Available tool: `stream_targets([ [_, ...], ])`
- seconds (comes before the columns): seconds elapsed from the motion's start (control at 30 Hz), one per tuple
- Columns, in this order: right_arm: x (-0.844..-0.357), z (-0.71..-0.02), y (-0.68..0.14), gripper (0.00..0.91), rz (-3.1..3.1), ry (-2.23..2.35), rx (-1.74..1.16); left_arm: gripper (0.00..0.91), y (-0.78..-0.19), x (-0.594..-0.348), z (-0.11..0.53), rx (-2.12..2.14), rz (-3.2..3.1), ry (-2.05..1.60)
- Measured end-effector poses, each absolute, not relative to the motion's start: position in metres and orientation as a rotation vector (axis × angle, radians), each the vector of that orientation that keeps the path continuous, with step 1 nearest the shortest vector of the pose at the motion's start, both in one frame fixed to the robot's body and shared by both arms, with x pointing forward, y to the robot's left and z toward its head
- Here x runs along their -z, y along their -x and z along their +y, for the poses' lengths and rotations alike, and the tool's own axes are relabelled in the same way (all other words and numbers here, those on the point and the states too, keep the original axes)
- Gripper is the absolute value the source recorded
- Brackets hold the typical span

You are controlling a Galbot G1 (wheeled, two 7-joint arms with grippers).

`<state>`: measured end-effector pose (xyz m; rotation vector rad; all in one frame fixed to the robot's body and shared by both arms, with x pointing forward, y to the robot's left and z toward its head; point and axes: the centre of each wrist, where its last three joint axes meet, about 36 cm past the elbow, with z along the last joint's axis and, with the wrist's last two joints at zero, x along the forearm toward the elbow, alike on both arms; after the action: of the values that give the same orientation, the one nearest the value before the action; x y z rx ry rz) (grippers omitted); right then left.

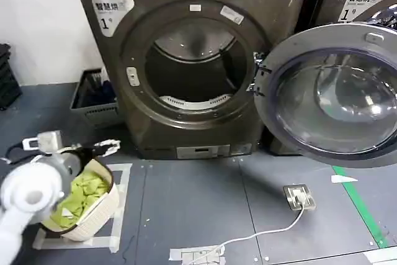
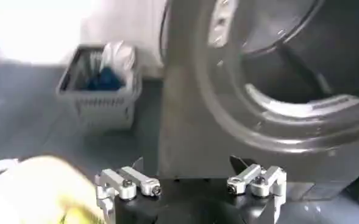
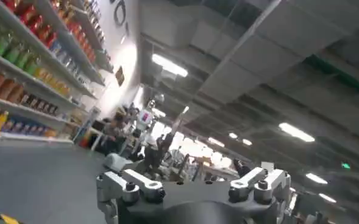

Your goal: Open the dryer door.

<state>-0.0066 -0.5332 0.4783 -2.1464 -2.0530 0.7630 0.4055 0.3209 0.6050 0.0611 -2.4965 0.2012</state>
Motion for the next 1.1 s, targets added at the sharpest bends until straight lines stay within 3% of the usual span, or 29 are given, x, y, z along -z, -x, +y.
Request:
stream_targets([
  [0.23,-0.478,-0.533,0.008,0.907,-2.063,2.145,-0.742,0.907,-0.420,-0.617,0.344,-0.334,-2.272,-0.143],
  [1.1,-0.475,-0.533,0.010,0.907,-2.104,2.114,-0.795,0.907,-0.465,-0.577,0.423,-0.406,-1.875,-0.396],
])
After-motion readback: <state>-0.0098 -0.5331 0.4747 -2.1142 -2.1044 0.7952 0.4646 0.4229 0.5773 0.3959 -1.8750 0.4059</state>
